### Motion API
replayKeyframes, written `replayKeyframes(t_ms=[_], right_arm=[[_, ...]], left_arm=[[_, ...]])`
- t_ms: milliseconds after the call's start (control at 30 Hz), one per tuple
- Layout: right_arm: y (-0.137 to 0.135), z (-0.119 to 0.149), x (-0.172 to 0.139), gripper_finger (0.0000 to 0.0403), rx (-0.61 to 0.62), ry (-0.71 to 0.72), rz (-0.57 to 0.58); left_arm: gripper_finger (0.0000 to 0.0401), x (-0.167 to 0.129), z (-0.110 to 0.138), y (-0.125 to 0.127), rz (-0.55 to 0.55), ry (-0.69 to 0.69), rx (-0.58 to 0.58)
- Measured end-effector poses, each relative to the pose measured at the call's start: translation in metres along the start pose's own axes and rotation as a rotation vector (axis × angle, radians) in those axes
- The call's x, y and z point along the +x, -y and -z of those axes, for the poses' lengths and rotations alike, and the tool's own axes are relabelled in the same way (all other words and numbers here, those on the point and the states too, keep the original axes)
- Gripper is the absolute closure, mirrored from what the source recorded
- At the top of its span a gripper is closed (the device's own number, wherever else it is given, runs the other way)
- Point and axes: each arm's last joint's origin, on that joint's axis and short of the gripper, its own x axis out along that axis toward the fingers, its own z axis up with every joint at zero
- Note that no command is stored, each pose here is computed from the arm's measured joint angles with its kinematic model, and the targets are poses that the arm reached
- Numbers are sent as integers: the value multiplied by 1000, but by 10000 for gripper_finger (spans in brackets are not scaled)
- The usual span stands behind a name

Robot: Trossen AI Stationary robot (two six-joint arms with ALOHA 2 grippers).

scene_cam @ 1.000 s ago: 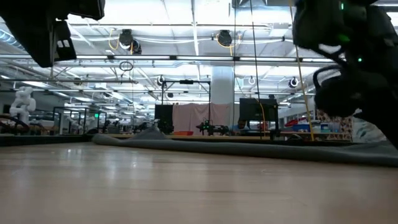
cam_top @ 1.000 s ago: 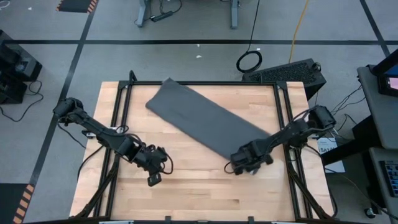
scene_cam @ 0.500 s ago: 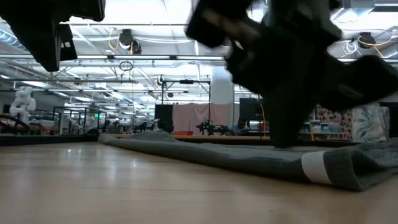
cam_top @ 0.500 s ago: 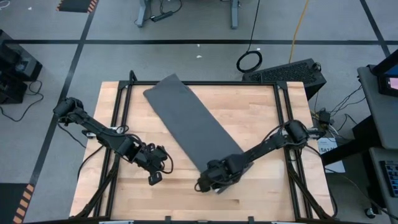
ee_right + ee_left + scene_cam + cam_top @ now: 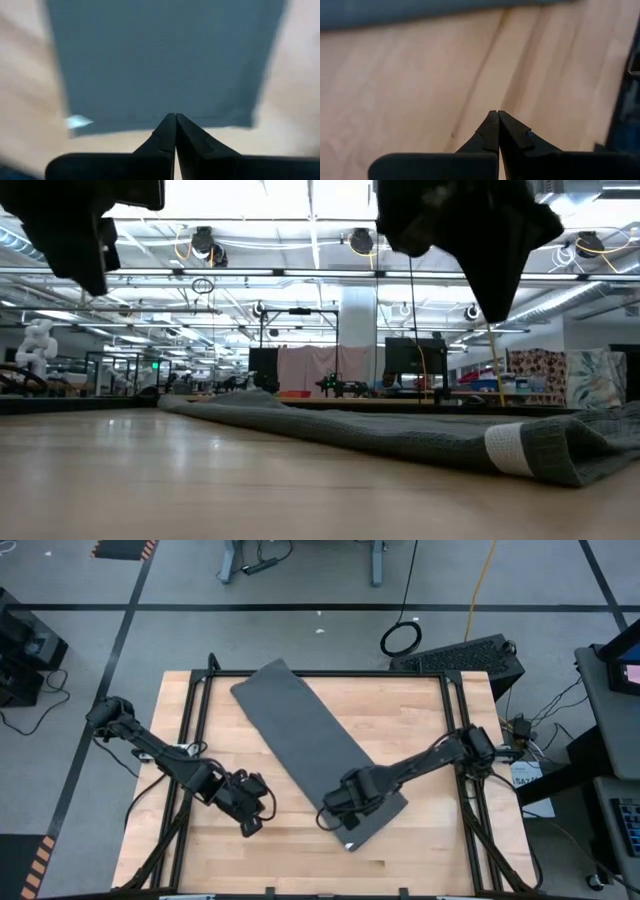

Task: Roll towel into tight, uniform cylinder
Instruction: Roll the towel

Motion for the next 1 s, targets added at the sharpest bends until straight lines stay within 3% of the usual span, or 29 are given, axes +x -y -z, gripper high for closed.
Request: replayKeyframes(t_ms=[100, 333, 533, 833, 1000], right_arm=[[4, -8, 9, 403, 5, 10, 21], [-5, -15, 49, 403, 99, 18, -141], [-9, -15, 80, 403, 260, 15, -260], [-18, -19, 92, 403, 428, 41, -370], [-38, -27, 99, 403, 473, 50, -547]], left_arm=[[397, 2, 1, -2, -52, 72, 8], [397, 10, 5, -11, -91, 55, 3], [397, 10, 4, -11, -92, 60, 3], [397, 14, 0, -14, -147, 106, -7], [397, 18, -5, -19, -160, 89, -33]])
